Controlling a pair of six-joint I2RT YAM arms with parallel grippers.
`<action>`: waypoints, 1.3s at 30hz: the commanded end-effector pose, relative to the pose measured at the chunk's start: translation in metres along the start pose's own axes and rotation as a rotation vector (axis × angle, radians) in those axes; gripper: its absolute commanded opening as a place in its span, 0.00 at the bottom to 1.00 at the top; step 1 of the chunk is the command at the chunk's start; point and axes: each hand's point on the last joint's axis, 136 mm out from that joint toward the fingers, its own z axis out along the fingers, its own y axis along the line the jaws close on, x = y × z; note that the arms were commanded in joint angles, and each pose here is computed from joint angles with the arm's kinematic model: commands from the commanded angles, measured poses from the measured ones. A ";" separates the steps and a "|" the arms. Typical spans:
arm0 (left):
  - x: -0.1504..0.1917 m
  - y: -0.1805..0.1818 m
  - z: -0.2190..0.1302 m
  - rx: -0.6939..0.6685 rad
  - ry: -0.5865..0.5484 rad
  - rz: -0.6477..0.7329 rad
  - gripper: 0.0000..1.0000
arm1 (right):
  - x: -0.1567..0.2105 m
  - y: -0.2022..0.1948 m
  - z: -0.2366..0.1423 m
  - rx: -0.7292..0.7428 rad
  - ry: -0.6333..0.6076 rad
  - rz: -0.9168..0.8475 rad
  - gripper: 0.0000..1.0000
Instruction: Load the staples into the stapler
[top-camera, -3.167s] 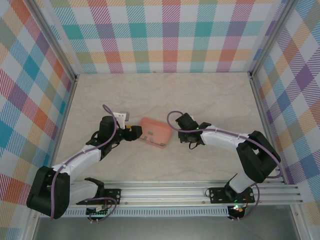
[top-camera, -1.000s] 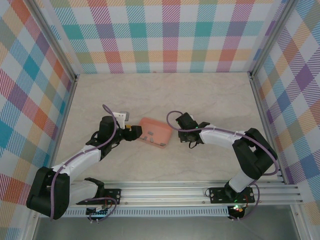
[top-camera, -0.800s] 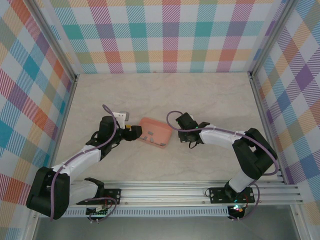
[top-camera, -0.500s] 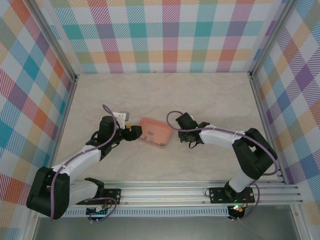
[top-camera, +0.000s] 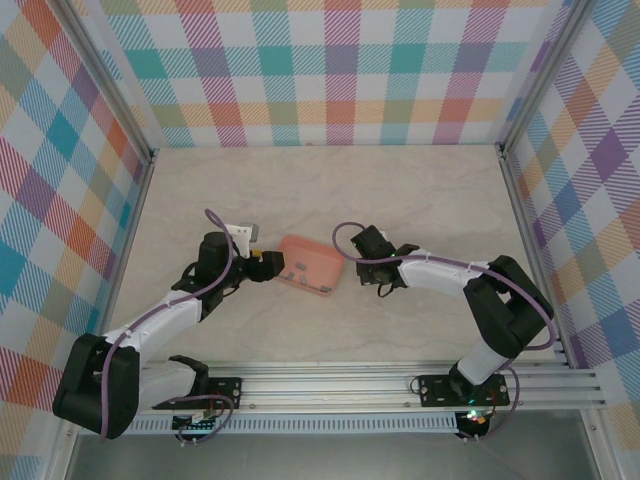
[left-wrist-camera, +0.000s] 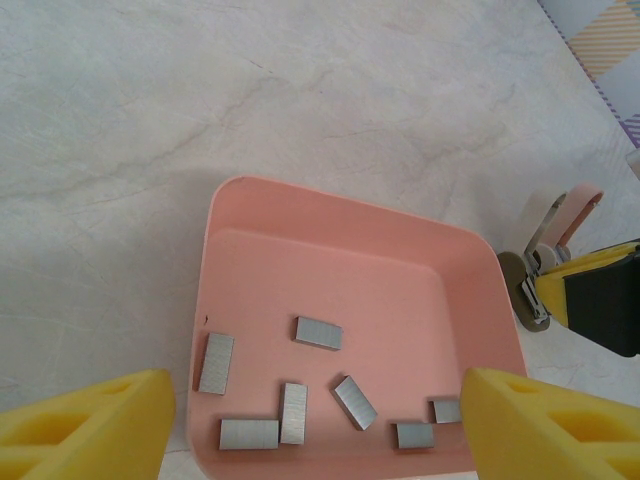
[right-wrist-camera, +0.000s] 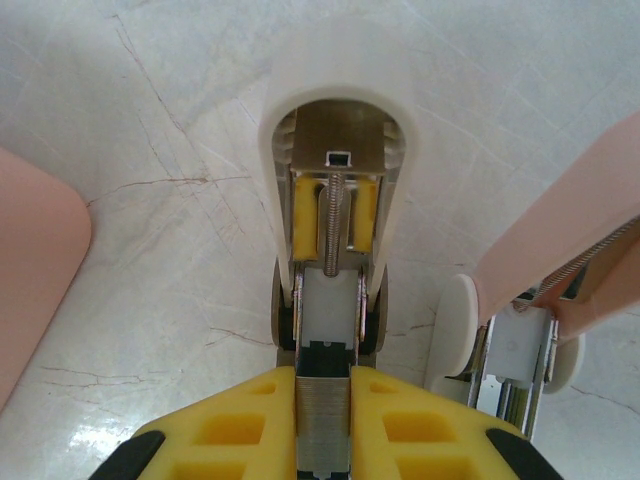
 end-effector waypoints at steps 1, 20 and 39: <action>-0.001 -0.002 -0.002 0.000 -0.012 0.027 0.75 | 0.004 -0.003 0.006 0.010 0.022 -0.005 0.17; -0.002 -0.002 -0.003 -0.002 -0.015 0.028 0.75 | 0.004 0.000 0.004 -0.007 0.019 0.005 0.21; -0.003 -0.003 -0.004 0.000 -0.020 0.029 0.75 | -0.001 0.001 -0.001 -0.015 0.005 0.008 0.25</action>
